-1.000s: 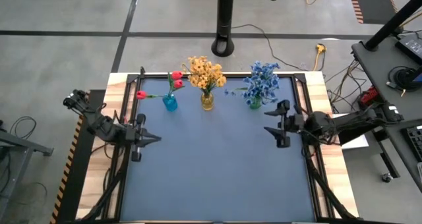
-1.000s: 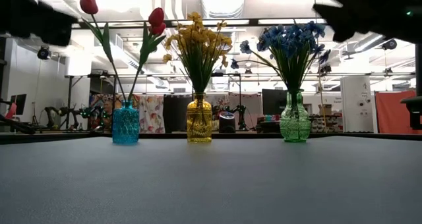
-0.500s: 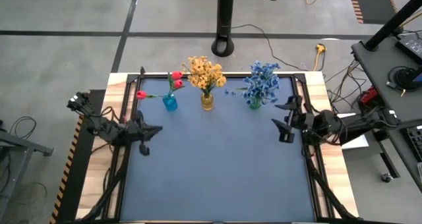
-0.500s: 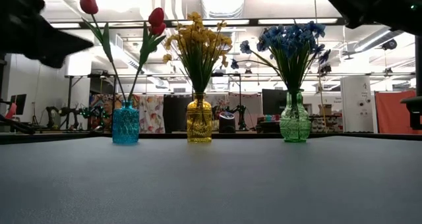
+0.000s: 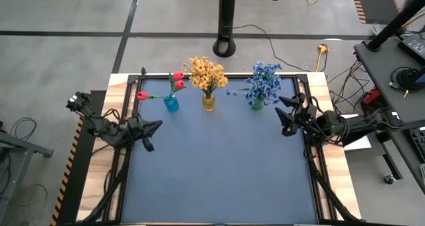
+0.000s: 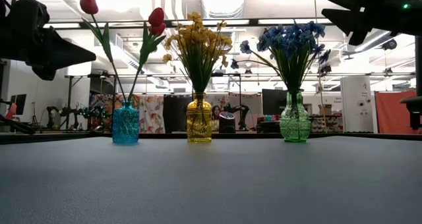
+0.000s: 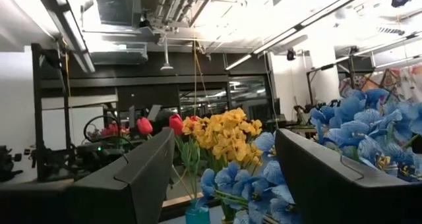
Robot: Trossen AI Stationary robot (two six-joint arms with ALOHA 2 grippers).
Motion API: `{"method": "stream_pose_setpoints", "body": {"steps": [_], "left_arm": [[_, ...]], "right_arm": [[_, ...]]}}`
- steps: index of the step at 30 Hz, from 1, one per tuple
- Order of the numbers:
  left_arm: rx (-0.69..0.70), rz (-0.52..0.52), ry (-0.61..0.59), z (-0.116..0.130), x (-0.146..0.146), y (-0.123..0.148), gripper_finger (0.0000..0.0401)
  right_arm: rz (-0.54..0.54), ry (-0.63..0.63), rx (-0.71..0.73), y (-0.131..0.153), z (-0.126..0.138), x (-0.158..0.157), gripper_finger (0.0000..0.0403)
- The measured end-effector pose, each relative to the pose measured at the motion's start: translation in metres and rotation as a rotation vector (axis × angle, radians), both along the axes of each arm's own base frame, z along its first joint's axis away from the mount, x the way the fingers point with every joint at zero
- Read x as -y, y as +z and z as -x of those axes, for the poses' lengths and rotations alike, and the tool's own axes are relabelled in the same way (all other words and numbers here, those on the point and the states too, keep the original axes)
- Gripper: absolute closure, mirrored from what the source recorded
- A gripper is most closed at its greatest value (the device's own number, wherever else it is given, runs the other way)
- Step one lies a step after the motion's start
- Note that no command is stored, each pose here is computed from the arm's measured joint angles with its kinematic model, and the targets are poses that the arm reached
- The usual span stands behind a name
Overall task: Sort flowers into vase by color
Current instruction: Return to Home Position
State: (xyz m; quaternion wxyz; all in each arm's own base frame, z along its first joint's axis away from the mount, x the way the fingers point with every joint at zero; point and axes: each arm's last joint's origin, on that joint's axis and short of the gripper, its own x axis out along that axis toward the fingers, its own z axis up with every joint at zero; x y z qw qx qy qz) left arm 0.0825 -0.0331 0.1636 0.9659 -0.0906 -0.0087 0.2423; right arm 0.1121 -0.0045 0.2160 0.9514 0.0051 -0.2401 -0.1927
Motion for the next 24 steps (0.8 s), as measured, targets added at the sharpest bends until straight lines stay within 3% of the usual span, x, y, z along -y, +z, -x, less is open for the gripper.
{"method": "stream_pose_setpoints", "body": {"steps": [19,24], "left_arm": [[-0.005,-0.003,-0.009,-0.0004,0.0005,-0.0002,0.0401],[-0.007,-0.004,-0.009,-0.0005,0.0005,-0.0004,0.0401]], "right_arm": [[-0.031,-0.014,-0.028,-0.0026,0.0019,0.0001,0.0154],[0.094,0.07,-0.143,-0.0099,-0.0004,-0.0034,0.0151]]}}
